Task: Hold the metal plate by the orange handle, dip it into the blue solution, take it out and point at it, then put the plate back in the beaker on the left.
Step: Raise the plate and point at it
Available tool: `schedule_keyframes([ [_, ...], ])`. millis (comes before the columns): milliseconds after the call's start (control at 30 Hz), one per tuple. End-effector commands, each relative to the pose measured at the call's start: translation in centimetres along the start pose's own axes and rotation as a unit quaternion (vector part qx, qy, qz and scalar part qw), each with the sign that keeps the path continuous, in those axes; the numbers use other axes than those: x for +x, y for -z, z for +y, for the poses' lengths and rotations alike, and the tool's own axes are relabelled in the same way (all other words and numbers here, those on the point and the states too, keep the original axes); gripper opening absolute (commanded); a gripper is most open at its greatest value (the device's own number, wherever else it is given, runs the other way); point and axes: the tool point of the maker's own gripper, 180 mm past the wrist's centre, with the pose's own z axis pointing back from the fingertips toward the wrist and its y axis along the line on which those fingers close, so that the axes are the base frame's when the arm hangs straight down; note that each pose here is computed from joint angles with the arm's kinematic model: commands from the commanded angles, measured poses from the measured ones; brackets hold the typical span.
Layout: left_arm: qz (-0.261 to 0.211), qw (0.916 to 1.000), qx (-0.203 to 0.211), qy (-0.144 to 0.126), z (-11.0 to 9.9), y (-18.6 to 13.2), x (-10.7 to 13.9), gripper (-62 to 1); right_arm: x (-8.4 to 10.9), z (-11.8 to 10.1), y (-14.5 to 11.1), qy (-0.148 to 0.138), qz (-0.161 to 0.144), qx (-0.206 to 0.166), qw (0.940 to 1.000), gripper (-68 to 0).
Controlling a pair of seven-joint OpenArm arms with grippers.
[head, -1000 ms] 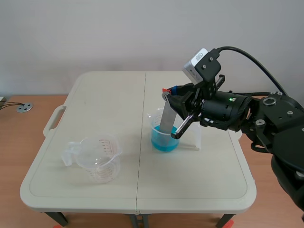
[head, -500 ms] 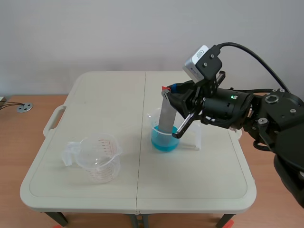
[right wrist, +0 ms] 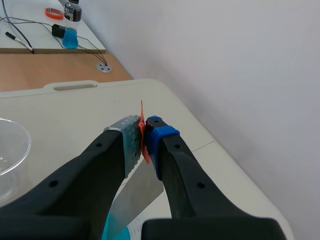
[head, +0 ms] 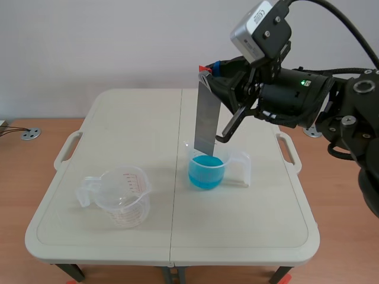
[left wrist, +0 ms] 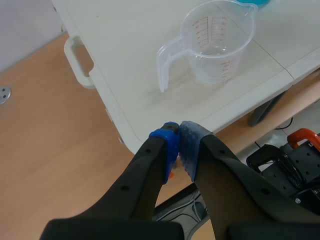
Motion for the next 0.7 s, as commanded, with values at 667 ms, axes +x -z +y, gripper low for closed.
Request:
schedule_keyframes([
  [667, -0.055, 0.9982, 0.016, 0.017, 1.6, 1.4, 3.1, -59.6, 6.1, -2.0, -0.6, -0.068, -0.061, -0.022, 0.9956, -66.2],
])
